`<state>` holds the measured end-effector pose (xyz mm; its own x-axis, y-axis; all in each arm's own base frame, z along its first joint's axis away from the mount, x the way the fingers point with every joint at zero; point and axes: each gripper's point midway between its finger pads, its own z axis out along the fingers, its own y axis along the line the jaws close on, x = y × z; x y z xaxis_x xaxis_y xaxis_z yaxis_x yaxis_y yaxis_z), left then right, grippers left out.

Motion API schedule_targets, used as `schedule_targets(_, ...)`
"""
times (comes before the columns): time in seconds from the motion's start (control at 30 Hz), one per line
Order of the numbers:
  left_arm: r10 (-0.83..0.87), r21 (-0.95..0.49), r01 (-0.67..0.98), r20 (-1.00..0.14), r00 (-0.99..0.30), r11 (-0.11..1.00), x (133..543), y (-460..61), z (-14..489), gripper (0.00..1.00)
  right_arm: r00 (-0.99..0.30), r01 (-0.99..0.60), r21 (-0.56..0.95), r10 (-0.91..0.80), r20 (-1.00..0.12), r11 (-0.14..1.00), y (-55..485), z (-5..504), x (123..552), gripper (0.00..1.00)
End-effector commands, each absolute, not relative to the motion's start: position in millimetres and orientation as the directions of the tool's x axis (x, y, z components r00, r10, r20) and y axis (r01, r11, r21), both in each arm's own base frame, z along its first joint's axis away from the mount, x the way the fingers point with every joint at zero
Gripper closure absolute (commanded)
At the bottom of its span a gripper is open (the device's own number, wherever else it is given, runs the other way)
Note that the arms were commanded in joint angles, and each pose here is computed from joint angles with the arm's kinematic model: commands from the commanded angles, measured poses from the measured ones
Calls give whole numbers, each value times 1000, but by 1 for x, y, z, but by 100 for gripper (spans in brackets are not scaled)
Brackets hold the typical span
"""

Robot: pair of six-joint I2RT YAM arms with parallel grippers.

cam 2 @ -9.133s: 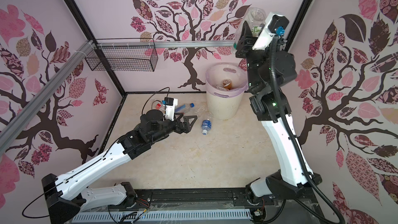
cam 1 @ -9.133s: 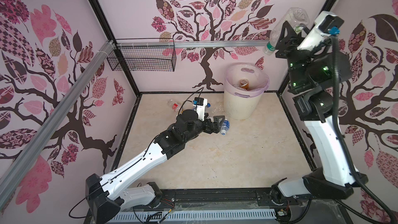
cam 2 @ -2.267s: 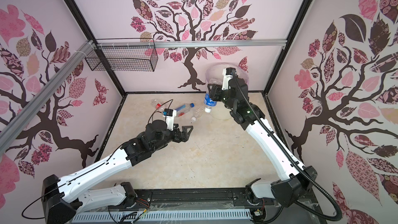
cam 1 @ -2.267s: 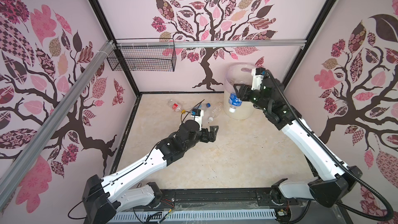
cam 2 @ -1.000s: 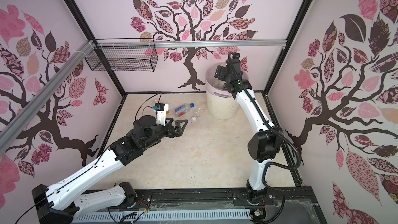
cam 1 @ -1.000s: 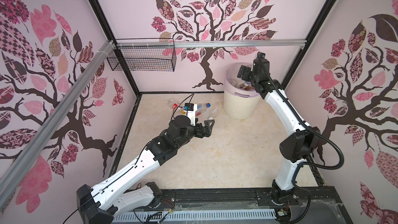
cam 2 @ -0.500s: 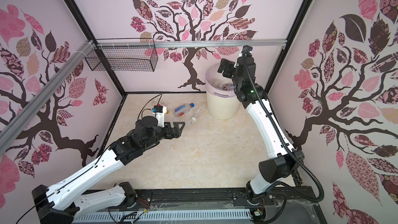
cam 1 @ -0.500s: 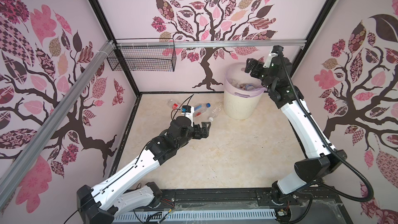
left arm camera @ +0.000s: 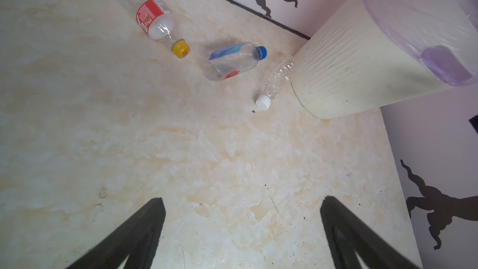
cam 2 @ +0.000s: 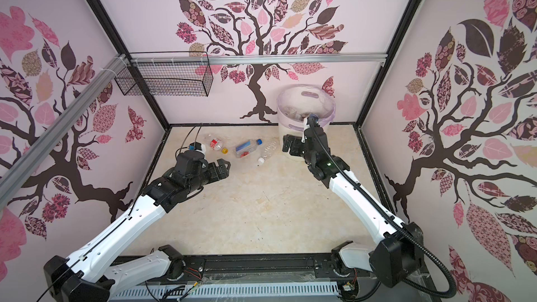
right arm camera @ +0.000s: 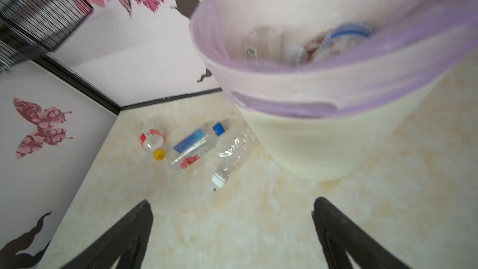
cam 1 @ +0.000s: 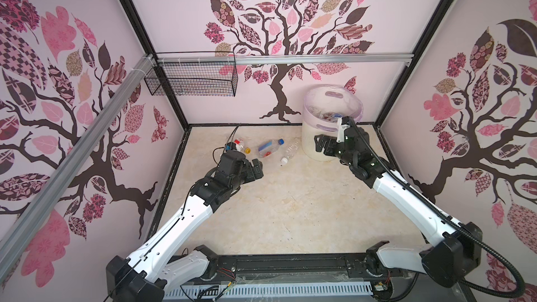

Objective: Throw the plastic bottles in the bin
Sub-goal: Throw the plastic bottle into the trash bin, then pick up the plastic bottle from the top-center of the table.

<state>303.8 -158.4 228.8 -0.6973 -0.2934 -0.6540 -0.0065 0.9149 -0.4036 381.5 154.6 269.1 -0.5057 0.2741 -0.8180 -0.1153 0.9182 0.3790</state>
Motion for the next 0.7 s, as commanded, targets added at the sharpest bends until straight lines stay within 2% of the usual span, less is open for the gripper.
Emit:
schedule_targets(0.0, -231, -374, 32, -638, -735, 927, 314, -171, 228, 2, -527, -113, 418, 302, -794, 902, 151, 253, 362, 0)
schedule_targets(0.2, -134, -331, 91, -598, -790, 939, 347, -202, 213, 2, -606, -76, 404, 279, -745, 912, 139, 208, 332, 0)
schedule_targets(0.33, -74, -284, 118, -586, -807, 952, 373, -219, 189, 2, -657, -98, 476, 302, -691, 874, 143, 199, 320, 0)
schedule_targets(0.67, 59, -238, 222, -544, -837, 946, 432, -273, 130, 5, -676, -134, 493, 284, -680, 860, 145, 201, 304, 0)
